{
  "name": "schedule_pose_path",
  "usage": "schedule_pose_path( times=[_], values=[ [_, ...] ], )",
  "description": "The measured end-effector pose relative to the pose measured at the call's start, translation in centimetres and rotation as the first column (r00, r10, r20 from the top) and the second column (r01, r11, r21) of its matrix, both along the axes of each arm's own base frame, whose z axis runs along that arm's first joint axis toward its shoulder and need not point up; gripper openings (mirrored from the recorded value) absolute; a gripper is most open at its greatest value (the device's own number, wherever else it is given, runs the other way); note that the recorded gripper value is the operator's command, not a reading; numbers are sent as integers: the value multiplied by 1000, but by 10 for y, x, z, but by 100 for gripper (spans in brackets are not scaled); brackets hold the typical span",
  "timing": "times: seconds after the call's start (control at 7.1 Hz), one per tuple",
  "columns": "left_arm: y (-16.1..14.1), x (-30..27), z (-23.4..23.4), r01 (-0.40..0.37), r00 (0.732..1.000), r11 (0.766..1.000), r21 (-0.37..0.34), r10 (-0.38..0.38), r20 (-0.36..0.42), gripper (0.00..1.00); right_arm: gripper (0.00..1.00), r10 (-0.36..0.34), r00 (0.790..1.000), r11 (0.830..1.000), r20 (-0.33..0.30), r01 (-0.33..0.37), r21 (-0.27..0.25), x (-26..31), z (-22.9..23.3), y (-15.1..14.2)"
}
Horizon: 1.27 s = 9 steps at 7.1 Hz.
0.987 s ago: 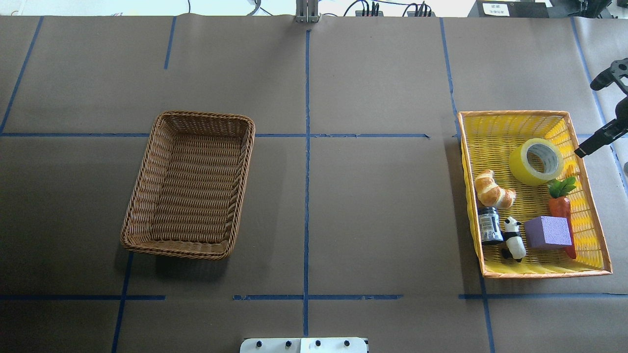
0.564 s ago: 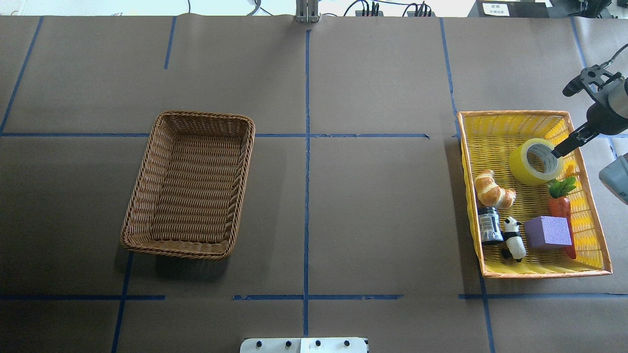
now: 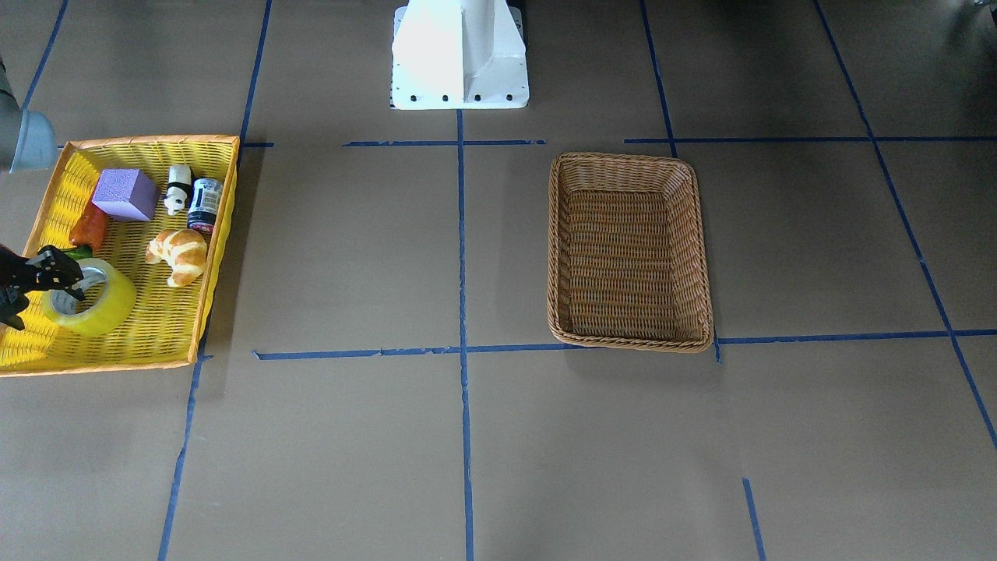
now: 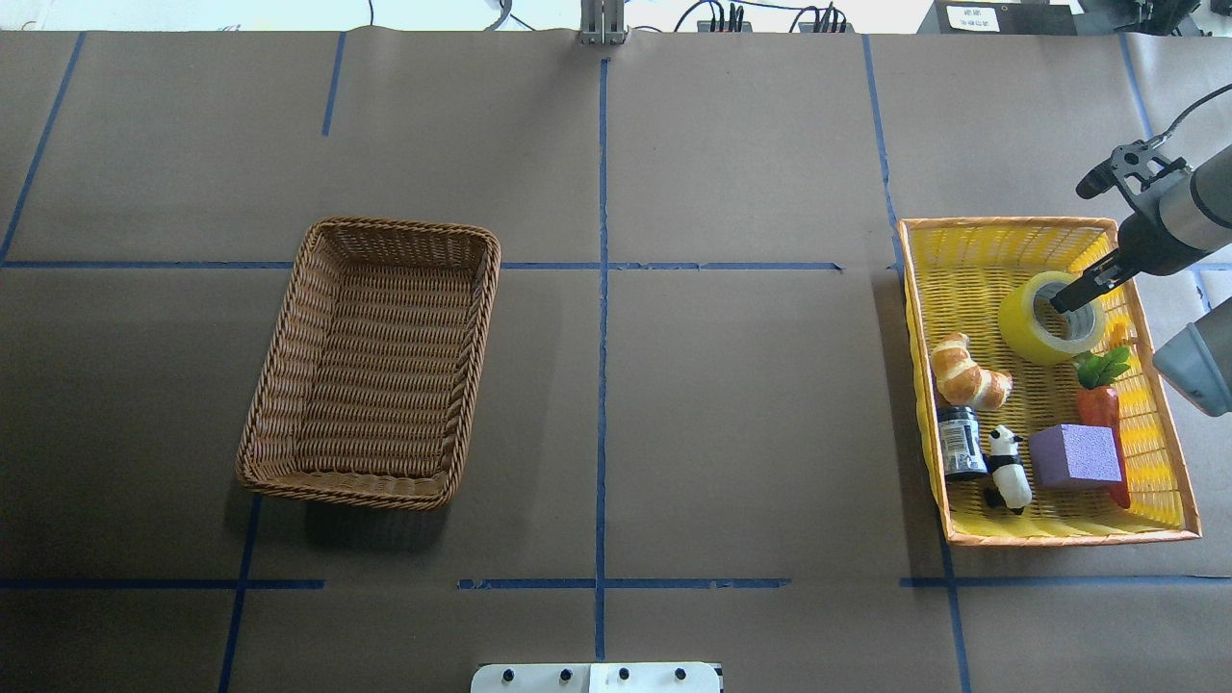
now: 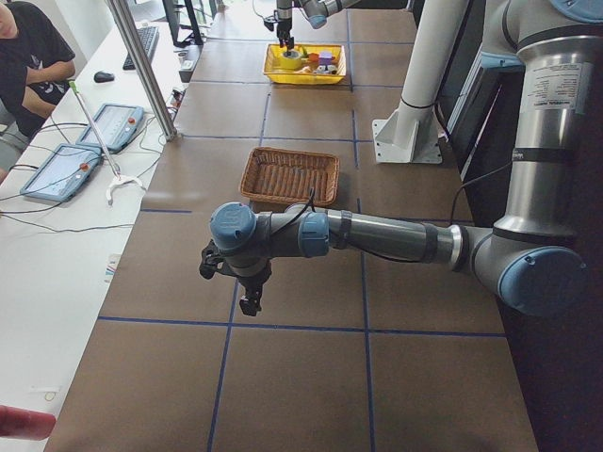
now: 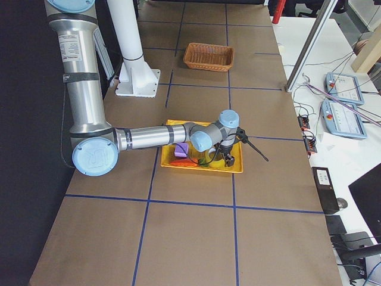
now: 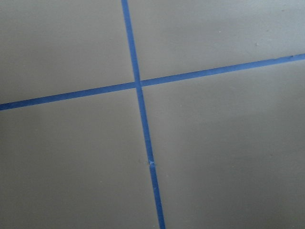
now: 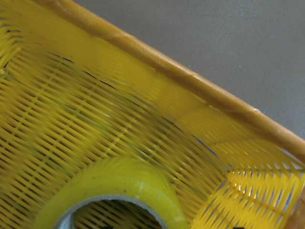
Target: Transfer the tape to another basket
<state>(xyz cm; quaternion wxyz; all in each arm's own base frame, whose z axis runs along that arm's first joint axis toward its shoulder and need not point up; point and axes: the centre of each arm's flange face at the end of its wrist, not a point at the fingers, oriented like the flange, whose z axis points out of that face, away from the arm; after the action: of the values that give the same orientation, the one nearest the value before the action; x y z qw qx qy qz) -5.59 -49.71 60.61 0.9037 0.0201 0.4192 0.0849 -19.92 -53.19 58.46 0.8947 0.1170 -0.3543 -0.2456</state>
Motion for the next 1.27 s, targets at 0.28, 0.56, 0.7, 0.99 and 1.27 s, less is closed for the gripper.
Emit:
schedule_pose_path(
  times=[0.28,0.56,0.7,0.99,1.27],
  values=[
    [-1,0,0,0,1000,1000,-2,0,-1,100,16,-11,1000,1000,-4,11,-4,-4,5,2],
    [-1,0,0,0,1000,1000,-3,0,-2,100,0,-18,1000,1000,-6,18,-8,-8,7,3],
    [-1,0,-1,1,1000,1000,-2,-1,-2,100,0,-17,1000,1000,-2,17,-8,-8,5,3],
    [-4,0,-6,1,1000,1000,7,-1,-3,100,0,20,998,999,63,-18,-43,7,-15,-5],
    [-10,1,-16,21,999,1000,6,-21,-28,100,0,135,967,977,214,-94,-190,31,-64,-15]
  ],
)
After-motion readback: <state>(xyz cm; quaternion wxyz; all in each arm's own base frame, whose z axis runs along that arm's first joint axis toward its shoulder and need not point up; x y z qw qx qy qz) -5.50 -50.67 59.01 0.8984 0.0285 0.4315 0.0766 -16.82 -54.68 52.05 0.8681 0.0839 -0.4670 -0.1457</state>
